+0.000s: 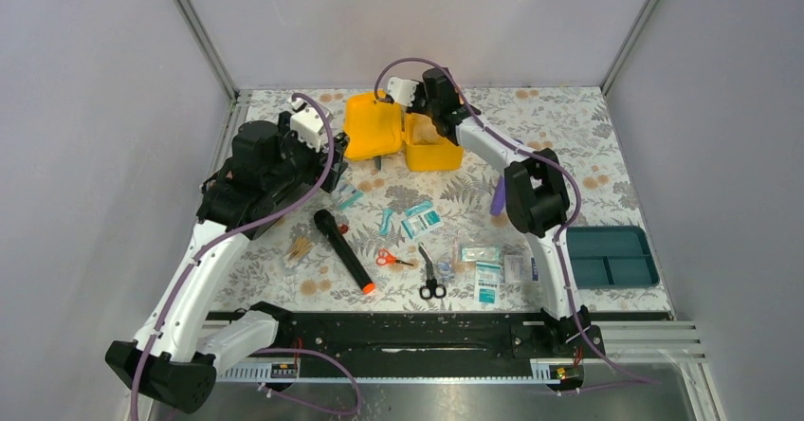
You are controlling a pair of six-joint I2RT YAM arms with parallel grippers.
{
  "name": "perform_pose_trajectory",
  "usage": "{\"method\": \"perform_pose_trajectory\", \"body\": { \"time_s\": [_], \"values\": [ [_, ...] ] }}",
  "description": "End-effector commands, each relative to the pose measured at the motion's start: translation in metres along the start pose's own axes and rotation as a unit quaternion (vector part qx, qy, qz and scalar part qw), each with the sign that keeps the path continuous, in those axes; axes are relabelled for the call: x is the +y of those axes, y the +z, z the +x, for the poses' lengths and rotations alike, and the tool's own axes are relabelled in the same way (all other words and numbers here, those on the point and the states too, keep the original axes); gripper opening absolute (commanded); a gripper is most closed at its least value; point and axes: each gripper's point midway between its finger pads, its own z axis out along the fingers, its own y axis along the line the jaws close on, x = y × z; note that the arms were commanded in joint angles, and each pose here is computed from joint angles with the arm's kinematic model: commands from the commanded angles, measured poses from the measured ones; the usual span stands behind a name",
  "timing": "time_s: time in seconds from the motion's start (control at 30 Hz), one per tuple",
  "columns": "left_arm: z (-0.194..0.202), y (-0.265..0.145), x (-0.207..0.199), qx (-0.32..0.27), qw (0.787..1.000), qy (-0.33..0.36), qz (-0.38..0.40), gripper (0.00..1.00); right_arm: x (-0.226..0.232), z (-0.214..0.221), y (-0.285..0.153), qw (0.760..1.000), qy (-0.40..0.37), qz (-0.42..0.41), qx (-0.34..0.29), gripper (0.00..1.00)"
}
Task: Organize the medicine kit
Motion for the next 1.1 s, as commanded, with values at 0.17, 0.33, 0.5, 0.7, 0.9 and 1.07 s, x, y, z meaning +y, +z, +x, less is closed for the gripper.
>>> {"method": "perform_pose_trajectory", "body": {
  "time_s": [0.17, 0.33, 0.5, 0.7, 0.9, 1.07],
  "values": [
    [-0.018, -0.011, 0.009, -0.031, 0.999, 0.0, -0.021, 0.88, -0.029, 0.015, -0.021, 0.997, -0.037, 0.068, 0.008, 0.0],
    [-0.017, -0.008, 0.007, -0.031, 0.999, -0.004, -0.014, 0.88, -0.031, 0.03, -0.023, 0.996, -0.029, 0.082, 0.037, 0.0],
    [-0.018, -0.007, 0.006, -0.033, 0.999, -0.006, -0.012, 0.88, -0.019, 0.033, -0.026, 0.997, -0.028, 0.061, 0.038, 0.0],
    [-0.016, -0.008, 0.007, -0.033, 0.999, -0.007, -0.015, 0.88, 0.001, 0.04, -0.035, 0.998, -0.029, 0.009, 0.053, 0.05],
    [-0.014, -0.008, 0.006, -0.033, 0.999, -0.007, -0.016, 0.88, 0.009, 0.033, -0.059, 0.997, 0.012, -0.046, 0.055, 0.44],
    [-0.013, -0.006, 0.005, -0.029, 0.999, -0.01, -0.01, 0.88, -0.019, 0.005, -0.088, 0.996, 0.082, -0.036, 0.025, 0.53]
  ]
}}
